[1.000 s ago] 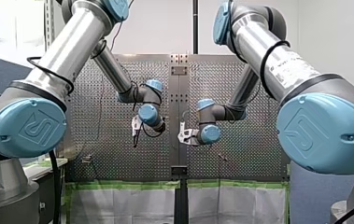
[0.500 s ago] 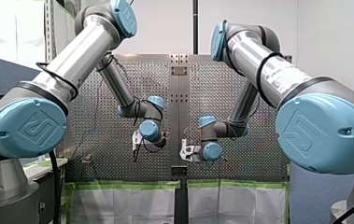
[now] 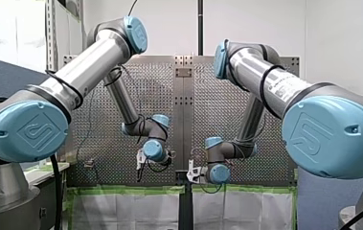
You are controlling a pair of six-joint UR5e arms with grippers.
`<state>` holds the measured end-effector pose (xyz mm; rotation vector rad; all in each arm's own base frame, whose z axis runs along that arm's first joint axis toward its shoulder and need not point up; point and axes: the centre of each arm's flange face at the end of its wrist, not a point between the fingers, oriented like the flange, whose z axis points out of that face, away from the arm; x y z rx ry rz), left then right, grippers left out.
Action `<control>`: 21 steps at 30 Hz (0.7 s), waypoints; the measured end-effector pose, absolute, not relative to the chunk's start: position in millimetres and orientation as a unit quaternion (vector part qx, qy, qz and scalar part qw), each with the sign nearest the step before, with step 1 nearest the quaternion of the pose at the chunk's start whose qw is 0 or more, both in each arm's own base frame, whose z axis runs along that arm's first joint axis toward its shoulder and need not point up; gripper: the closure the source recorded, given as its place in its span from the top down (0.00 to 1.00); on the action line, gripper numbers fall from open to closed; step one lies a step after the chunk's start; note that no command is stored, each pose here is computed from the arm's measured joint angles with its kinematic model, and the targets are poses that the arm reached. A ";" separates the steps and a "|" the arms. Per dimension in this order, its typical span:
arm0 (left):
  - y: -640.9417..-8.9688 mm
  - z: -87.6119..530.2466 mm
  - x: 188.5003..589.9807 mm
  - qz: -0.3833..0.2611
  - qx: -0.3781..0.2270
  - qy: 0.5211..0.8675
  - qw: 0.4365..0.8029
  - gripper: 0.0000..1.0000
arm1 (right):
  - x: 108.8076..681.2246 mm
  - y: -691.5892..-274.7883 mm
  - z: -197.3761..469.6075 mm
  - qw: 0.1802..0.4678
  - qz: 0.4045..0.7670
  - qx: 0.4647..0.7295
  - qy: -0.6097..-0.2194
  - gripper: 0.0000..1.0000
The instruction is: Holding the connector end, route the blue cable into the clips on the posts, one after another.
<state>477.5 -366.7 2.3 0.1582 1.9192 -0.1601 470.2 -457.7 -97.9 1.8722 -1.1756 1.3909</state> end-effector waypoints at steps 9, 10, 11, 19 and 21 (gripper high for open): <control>-371.7 -38.8 468.4 -0.086 0.069 0.820 0.562 0.02 | 452.5 -444.1 -148.6 0.258 0.482 0.706 -0.450 0.00; -372.5 -45.1 466.0 -0.089 0.071 0.822 0.558 0.02 | 450.7 -443.9 -151.5 0.259 0.480 0.706 -0.452 0.00; -372.9 -49.8 464.0 -0.091 0.073 0.824 0.555 0.02 | 449.2 -443.9 -153.5 0.259 0.478 0.707 -0.453 0.00; -383.7 -90.2 441.2 -0.108 0.102 0.832 0.535 0.02 | 437.2 -445.9 -158.8 0.272 0.464 0.705 -0.463 0.00; -385.9 -99.1 435.4 -0.111 0.108 0.834 0.530 0.02 | 433.0 -445.3 -158.4 0.277 0.461 0.702 -0.466 0.00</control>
